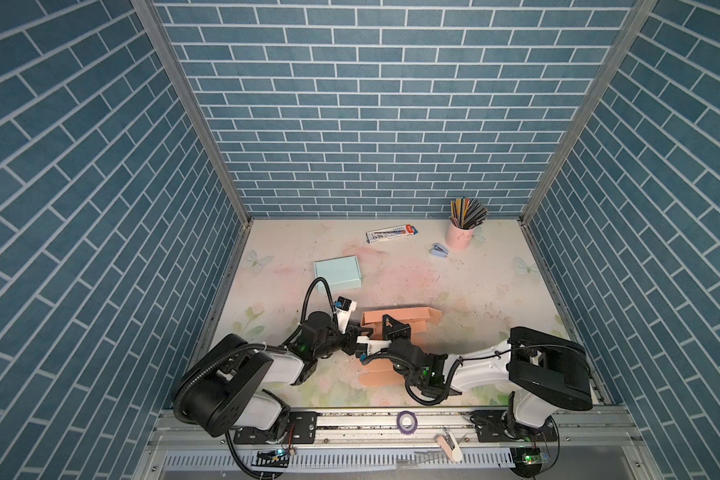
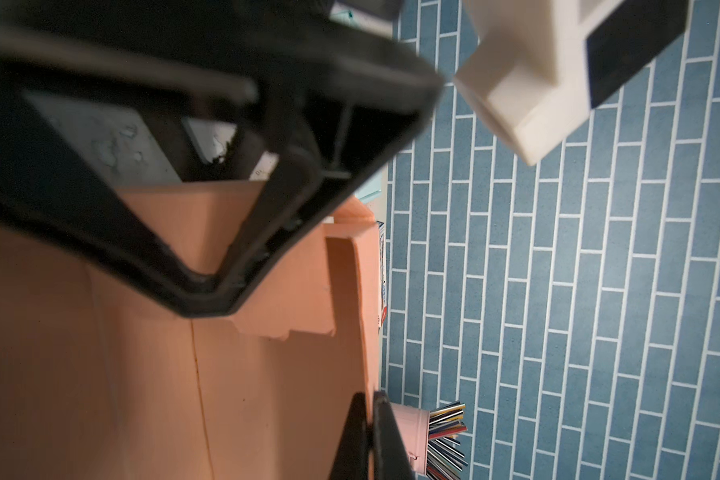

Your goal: Fold the paper box

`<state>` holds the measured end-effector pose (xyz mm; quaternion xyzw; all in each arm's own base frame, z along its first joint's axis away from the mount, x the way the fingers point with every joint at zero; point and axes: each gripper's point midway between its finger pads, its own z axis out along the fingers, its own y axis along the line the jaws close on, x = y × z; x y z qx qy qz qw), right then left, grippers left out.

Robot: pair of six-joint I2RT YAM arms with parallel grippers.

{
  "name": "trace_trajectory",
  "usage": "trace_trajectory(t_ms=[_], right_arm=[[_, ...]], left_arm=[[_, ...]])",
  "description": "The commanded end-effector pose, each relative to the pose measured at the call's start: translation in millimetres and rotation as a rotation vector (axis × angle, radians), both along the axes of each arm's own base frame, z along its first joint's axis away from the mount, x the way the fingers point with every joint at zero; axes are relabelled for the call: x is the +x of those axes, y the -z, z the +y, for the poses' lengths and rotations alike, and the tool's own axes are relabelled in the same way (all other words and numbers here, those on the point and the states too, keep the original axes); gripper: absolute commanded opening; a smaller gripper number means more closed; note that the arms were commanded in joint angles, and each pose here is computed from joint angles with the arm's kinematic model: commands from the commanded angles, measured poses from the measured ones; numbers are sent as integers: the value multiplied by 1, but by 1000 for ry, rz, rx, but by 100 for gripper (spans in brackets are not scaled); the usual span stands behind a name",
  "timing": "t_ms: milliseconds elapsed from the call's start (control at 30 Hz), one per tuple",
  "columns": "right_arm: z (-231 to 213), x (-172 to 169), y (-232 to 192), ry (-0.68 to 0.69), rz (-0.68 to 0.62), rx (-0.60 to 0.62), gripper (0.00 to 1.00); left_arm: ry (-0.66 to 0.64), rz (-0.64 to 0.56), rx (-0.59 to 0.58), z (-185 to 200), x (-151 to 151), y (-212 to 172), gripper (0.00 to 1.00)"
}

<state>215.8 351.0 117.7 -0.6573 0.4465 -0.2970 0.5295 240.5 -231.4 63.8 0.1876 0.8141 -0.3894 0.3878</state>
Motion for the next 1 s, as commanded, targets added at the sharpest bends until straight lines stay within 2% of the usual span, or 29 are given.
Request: trace_trajectory(t_ms=[0,167,400,600,700,867,967], right_arm=[[1,-14,2,-40,25,-20,0],[6,-17,1,-45,42,-4,0],[7,-16,-2,-24,59,24,0],[12,-17,-7,-19,72,58,0],[16,-20,-11,-21,85,92,0],[19,-29,-14,-27,134,145,0],[20,-34,-16,-26,194,192,6]], left_arm=[[-10,-37,13,2,2,-3,45],[-6,-52,7,0,2,-6,41],[61,-62,31,-18,-12,-9,40],[-27,-88,62,-11,-9,-8,27],[-73,-109,42,-8,-3,-14,26],[-81,-131,41,-13,2,-18,26],[-85,-143,42,-14,5,-18,24]])
